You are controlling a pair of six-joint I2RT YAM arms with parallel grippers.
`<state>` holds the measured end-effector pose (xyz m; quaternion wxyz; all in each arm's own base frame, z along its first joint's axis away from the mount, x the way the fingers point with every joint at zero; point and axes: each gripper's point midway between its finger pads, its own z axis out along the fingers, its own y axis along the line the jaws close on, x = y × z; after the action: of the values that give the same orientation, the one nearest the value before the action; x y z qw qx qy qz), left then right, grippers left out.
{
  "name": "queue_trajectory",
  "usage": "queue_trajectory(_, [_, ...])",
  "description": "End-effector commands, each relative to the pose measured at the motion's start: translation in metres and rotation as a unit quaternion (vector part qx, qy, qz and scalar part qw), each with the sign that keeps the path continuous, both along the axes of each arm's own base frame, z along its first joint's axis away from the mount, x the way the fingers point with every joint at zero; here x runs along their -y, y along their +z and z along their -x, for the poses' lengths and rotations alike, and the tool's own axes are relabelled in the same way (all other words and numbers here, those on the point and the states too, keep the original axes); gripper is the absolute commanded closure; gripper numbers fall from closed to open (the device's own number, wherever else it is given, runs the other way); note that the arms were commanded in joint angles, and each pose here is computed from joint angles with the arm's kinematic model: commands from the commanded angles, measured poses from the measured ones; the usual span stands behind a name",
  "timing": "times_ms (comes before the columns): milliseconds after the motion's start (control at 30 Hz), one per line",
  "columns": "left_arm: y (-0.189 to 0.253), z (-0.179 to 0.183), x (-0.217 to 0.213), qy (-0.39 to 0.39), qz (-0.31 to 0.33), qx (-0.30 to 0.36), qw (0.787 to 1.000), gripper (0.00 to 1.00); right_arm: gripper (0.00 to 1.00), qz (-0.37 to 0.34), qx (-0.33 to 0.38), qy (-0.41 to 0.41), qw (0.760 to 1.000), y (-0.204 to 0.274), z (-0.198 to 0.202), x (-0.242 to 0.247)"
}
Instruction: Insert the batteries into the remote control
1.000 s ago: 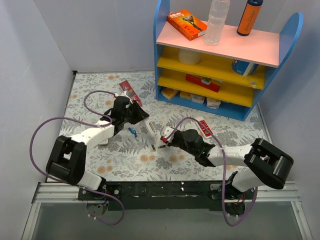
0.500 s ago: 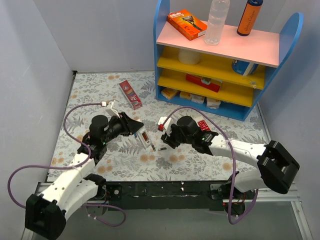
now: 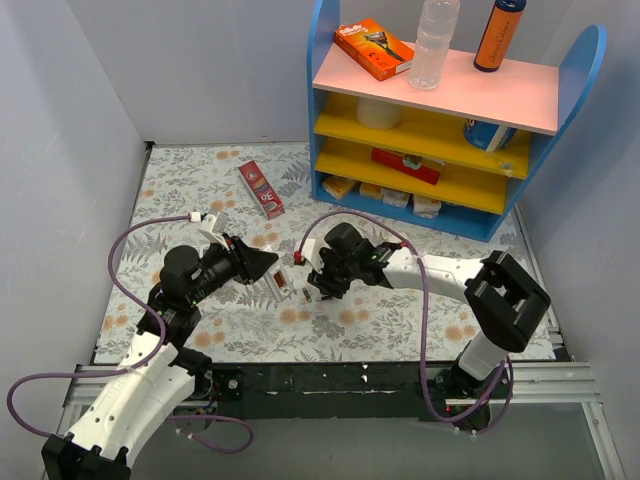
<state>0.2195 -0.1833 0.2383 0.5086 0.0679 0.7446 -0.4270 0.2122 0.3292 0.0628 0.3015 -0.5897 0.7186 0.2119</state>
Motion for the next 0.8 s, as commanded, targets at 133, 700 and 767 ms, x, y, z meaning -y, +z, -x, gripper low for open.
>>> queue_trajectory(133, [0.005,-0.008,-0.012,0.035,-0.020,0.015,0.999,1.00,0.52,0.027,-0.032,0.060,0.997,-0.002,0.001,-0.017])
queue_trajectory(700, [0.007,-0.012,-0.017,0.055,-0.021,0.015,0.998,1.00,0.57,-0.001,-0.113,-0.097,0.989,0.007,-0.021,-0.065])
queue_trajectory(767, [0.007,-0.012,-0.018,0.057,-0.021,0.015,0.998,1.00,0.60,0.019,-0.123,-0.121,0.985,-0.002,-0.021,-0.064])
